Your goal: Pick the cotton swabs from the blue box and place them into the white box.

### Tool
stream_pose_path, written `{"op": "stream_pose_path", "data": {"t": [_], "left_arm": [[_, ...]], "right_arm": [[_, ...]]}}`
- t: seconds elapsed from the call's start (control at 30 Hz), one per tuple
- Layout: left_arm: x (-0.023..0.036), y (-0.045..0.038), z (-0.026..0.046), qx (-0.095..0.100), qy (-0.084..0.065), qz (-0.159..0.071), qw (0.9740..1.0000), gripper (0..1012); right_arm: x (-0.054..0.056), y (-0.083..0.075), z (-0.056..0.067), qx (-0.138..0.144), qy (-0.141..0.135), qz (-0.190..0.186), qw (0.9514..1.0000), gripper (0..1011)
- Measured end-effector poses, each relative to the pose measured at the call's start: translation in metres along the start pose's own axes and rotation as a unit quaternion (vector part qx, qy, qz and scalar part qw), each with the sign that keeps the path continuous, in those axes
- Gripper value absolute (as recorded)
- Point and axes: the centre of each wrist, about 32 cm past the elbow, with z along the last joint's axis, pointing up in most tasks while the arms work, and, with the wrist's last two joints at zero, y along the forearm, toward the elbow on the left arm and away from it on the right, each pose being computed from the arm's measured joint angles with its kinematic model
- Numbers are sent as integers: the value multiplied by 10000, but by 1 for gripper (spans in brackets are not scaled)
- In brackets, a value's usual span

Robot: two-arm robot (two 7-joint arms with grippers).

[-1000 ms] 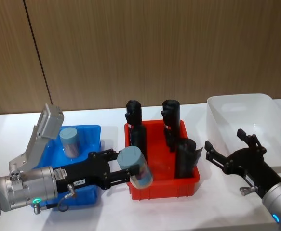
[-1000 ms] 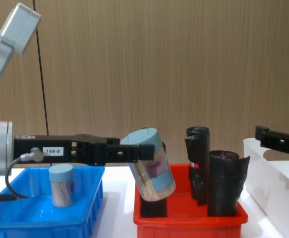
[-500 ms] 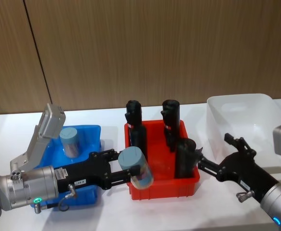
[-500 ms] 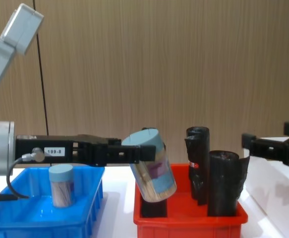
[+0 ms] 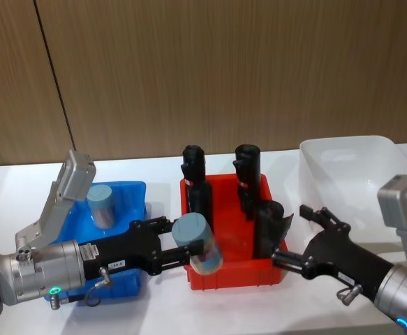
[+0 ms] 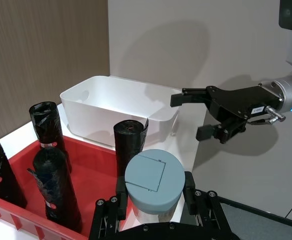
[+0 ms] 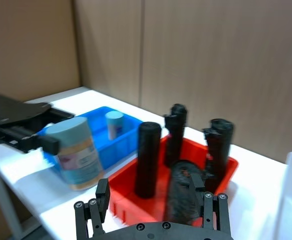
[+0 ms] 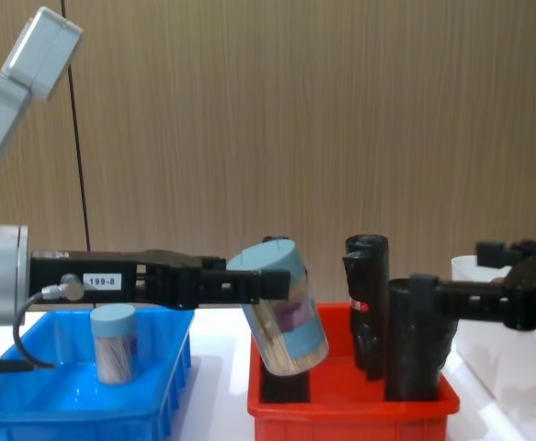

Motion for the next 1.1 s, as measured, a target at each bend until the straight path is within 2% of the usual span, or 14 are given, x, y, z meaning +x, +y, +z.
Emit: {"op": "stream_pose_path", "data": {"t": [0.33, 0.43, 0.67, 0.93, 1.1], "left_arm": [[2, 0, 3, 1, -4, -2, 10000, 660], [2, 0, 3, 1, -4, -2, 10000, 660], [2, 0, 3, 1, -5, -2, 10000, 660], [2, 0, 3, 1, -4, -3, 10000, 660], [2, 0, 4, 0, -4, -2, 10000, 660]], "right_arm": [[68, 72, 52, -192, -72, 742, 9970, 1002], [82, 125, 64, -270, -103, 1041, 9941, 1002], [82, 241, 56, -410, -134, 1444, 9886, 1002], [83, 366, 36, -513, -164, 1668, 9845, 1002], [87, 449, 23, -559, -186, 1692, 9838, 1002]]}}
